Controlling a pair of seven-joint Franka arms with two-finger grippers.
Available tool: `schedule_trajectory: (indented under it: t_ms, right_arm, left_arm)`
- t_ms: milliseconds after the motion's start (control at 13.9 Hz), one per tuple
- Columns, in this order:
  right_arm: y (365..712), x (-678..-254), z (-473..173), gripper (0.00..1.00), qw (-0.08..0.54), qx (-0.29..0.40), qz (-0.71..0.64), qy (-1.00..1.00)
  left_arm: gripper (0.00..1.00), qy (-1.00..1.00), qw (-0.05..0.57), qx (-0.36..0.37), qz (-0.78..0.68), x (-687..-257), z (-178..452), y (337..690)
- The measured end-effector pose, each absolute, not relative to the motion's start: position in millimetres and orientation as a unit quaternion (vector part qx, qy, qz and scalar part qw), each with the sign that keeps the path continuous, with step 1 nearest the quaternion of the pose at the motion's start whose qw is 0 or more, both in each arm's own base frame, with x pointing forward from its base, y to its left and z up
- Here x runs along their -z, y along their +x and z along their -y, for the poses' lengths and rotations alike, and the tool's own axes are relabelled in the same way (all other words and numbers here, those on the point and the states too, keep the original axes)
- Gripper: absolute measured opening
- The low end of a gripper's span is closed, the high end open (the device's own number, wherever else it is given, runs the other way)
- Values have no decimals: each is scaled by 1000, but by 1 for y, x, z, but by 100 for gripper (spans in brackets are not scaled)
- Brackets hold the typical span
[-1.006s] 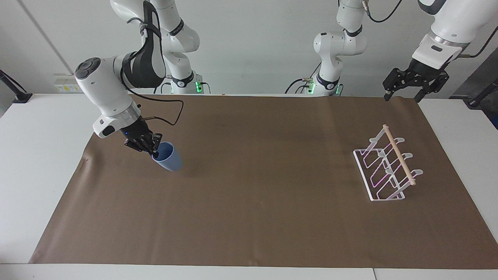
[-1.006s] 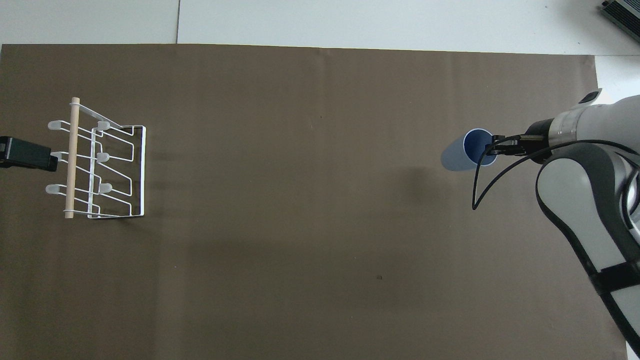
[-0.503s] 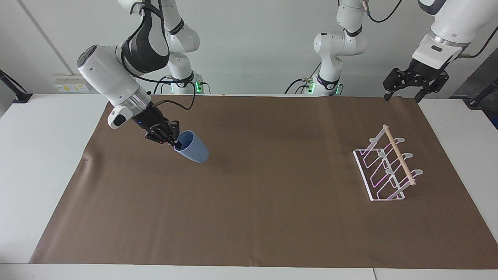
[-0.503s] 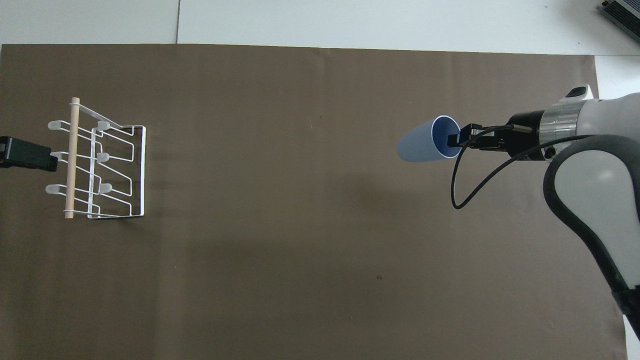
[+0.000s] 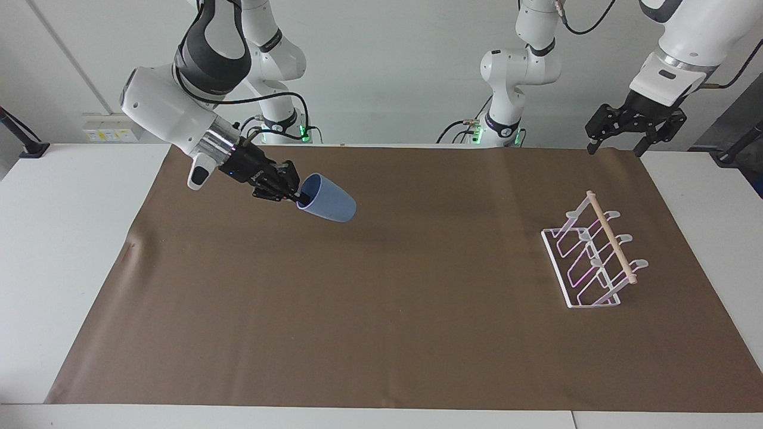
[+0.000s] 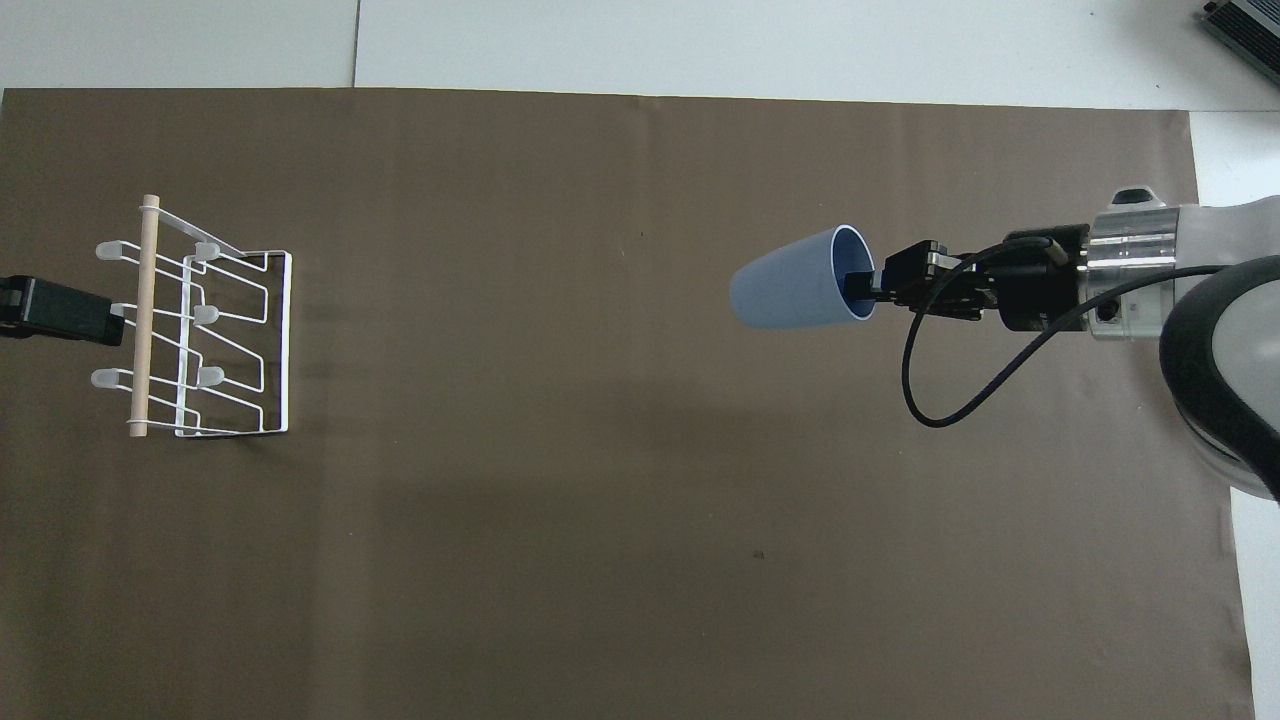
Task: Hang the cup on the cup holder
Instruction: 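Lift the blue cup and tip it sideways with the right gripper, then carry the cup toward center while the left gripper reaches toward it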
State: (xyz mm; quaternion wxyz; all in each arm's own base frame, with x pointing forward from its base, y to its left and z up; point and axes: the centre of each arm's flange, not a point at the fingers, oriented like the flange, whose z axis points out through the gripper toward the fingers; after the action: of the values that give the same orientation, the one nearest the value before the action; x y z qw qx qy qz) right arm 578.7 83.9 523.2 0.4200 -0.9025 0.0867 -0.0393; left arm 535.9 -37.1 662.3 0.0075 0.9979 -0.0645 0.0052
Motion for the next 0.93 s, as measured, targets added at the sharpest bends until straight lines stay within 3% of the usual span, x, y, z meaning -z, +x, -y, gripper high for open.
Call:
schedule_trajectory:
  t_ms: [359, 934]
  right_arm:
    - [572, -541, -101, 4, 536, 2, -103, -838]
    - [565, -528, -141, 4, 666, -23, -134, -733]
  left_arm:
    - [100, 997, 20, -2, 71, -662, 63, 533]
    - [100, 977, 172, 39, -119, -669, 112, 528]
